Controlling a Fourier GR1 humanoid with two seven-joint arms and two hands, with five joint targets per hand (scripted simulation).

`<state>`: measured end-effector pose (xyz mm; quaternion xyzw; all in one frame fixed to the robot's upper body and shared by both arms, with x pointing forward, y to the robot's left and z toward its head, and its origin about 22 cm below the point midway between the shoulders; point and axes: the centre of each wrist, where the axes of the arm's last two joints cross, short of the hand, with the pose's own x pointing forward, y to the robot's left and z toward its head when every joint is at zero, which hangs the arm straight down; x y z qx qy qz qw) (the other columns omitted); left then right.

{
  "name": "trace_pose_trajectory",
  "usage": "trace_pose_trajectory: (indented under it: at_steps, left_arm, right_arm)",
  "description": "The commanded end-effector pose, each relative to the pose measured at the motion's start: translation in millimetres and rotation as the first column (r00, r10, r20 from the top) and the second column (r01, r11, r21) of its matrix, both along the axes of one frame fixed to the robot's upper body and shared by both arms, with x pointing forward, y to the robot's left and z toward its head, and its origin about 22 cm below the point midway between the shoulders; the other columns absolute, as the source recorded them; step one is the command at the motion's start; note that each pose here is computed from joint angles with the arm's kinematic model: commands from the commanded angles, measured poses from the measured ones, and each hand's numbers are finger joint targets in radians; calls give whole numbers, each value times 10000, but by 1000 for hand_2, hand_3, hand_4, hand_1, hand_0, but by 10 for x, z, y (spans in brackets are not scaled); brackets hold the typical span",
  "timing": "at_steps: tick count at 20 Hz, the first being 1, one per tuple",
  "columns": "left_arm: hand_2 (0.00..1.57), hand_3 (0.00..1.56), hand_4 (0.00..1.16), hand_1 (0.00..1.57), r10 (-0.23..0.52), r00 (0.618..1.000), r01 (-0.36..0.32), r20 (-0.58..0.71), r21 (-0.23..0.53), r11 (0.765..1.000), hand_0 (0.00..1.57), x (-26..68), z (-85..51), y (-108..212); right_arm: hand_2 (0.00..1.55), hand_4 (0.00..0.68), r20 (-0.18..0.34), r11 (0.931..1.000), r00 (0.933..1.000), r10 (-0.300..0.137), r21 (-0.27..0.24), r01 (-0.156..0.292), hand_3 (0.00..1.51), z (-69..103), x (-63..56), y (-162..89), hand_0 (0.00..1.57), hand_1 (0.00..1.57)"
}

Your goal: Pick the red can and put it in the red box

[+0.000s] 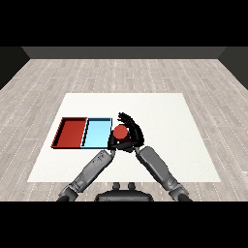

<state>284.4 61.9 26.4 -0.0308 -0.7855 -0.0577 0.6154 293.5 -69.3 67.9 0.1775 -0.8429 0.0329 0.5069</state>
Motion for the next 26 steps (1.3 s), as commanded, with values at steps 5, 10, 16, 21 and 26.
trace_pose_trajectory:
  at_steps: [5, 10, 16, 21, 26]
  left_arm:
    - [1571, 1489, 1148, 1571, -62, 10000, 62, 12, -44, 10000, 1571, -45, 5, 17]
    - [1571, 1490, 1139, 1571, -37, 9998, 33, -173, -249, 9997, 1571, -130, -147, 154]
    - [1554, 1453, 1117, 1571, 570, 9984, -570, -11, 4, 9984, 1571, -31, -154, 396]
    - [1571, 1468, 1134, 1571, 924, 9954, -928, 269, 141, 9956, 1571, 128, -1, 595]
    - [1569, 1460, 1112, 1571, 1405, 9855, -1478, 949, 748, 9862, 1571, 31, 355, 1014]
  right_arm:
    - [0, 0, 370, 9967, 9975, -603, -514, 621, 0, 232, 83, -135, 0, 0]
    - [0, 0, 1043, 9916, 9862, -1283, -20, 1292, 0, 556, -73, -398, 0, 0]
    - [0, 0, 1658, 9726, 9585, -2320, 567, 2256, 0, 845, -226, -692, 0, 0]
    - [0, 0, 1120, 9564, 9518, -2856, 973, 2755, 0, 618, -235, -1255, 0, 0]
    - [0, 0, 599, 9407, 9396, -3369, 633, 3332, 0, 232, -232, -1602, 0, 0]
